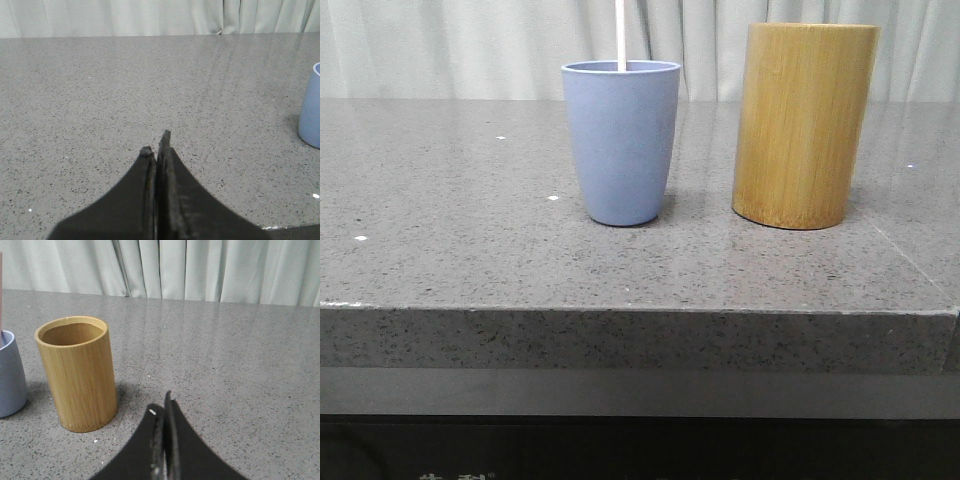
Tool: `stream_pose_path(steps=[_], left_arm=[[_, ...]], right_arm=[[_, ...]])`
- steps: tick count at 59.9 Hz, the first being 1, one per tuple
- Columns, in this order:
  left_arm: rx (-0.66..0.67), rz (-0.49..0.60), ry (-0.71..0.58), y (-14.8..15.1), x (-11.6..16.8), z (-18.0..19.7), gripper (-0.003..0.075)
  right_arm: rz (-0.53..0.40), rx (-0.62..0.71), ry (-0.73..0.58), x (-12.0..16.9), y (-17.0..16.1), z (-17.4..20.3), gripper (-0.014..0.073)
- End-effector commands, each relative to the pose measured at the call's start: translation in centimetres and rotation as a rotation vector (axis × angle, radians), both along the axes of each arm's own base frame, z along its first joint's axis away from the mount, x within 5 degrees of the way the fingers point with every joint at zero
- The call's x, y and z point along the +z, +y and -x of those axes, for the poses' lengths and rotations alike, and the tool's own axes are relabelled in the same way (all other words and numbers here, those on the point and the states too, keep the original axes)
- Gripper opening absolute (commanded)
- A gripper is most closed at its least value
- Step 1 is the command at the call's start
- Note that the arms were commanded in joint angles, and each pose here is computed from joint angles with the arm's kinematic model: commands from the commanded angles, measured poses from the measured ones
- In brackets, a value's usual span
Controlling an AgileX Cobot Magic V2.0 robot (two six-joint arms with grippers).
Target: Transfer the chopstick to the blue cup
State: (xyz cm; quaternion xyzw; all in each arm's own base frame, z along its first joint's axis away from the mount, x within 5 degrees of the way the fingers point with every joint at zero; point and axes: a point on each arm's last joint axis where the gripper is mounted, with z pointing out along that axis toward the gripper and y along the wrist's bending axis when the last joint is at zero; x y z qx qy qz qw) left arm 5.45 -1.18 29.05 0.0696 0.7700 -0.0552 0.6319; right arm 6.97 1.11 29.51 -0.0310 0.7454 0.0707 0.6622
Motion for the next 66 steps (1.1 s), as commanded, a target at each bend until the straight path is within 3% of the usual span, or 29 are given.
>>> stream_pose_path(steps=[1, 25, 37, 66], left_arm=[[0.009, 0.037, -0.101, 0.0, 1.7, -0.1, -0.0019], [0.017, 0.050, -0.142, 0.1, 0.6, 0.0, -0.0019], [0.100, 0.161, -0.185, 0.6, -1.8, 1.1, -0.0019], [0.189, 0.086, -0.147, 1.1, -7.5, 0.4, -0.0019]], right_arm=[[-0.011, -0.016, -0.103, 1.5, -0.1, -0.1, -0.0088], [-0.011, -0.016, -0.103, 1.5, -0.1, -0.1, -0.0088], [-0.011, -0.016, -0.103, 1.5, -0.1, -0.1, -0.0088], [-0.011, -0.016, -0.102, 1.5, -0.1, -0.1, -0.0088]])
